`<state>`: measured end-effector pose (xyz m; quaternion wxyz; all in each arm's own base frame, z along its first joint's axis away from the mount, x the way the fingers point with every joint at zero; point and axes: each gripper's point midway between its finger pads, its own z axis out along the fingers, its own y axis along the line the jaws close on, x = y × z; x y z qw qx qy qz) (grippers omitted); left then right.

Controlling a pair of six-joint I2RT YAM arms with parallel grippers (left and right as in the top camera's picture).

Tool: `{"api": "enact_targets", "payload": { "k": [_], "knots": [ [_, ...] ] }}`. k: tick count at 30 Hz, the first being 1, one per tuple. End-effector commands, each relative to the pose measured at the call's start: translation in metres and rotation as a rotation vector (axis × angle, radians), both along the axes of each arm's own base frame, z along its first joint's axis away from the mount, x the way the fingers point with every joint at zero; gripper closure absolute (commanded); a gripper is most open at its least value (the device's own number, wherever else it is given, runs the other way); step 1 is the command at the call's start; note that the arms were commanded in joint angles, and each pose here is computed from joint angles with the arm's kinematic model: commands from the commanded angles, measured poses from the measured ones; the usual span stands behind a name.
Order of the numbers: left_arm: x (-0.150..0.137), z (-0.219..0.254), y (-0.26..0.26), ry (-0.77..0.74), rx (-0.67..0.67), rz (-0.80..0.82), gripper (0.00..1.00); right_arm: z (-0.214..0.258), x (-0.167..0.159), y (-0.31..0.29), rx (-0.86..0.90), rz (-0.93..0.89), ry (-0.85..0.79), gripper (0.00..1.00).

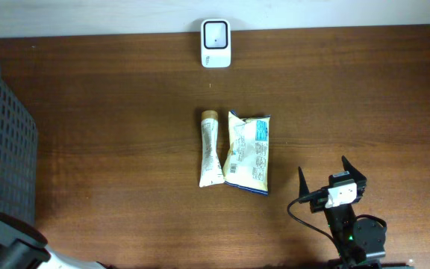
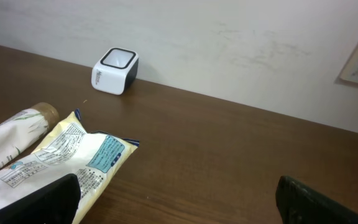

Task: Scan the item barcode
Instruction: 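Reach the left gripper into the basket and grasp the red-topped package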

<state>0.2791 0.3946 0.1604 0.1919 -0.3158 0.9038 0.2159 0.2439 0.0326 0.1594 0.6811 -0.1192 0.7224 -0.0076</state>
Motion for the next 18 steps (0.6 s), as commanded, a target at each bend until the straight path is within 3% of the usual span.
{"api": "enact_targets", "payload": {
  "k": [1,9,18],
  "knots": [
    [-0.004,-0.02,0.012,0.07,0.011,-0.089,0.07,-0.003,0.0,0.0,0.004,0.001,0.004,0.01],
    [-0.01,-0.087,0.018,0.176,-0.087,-0.138,0.11,-0.003,0.0,0.0,0.004,0.001,0.004,0.01],
    [-0.033,-0.126,0.019,0.241,-0.167,-0.138,0.11,-0.003,0.0,0.0,0.004,0.001,0.004,0.01]
  ]
}}
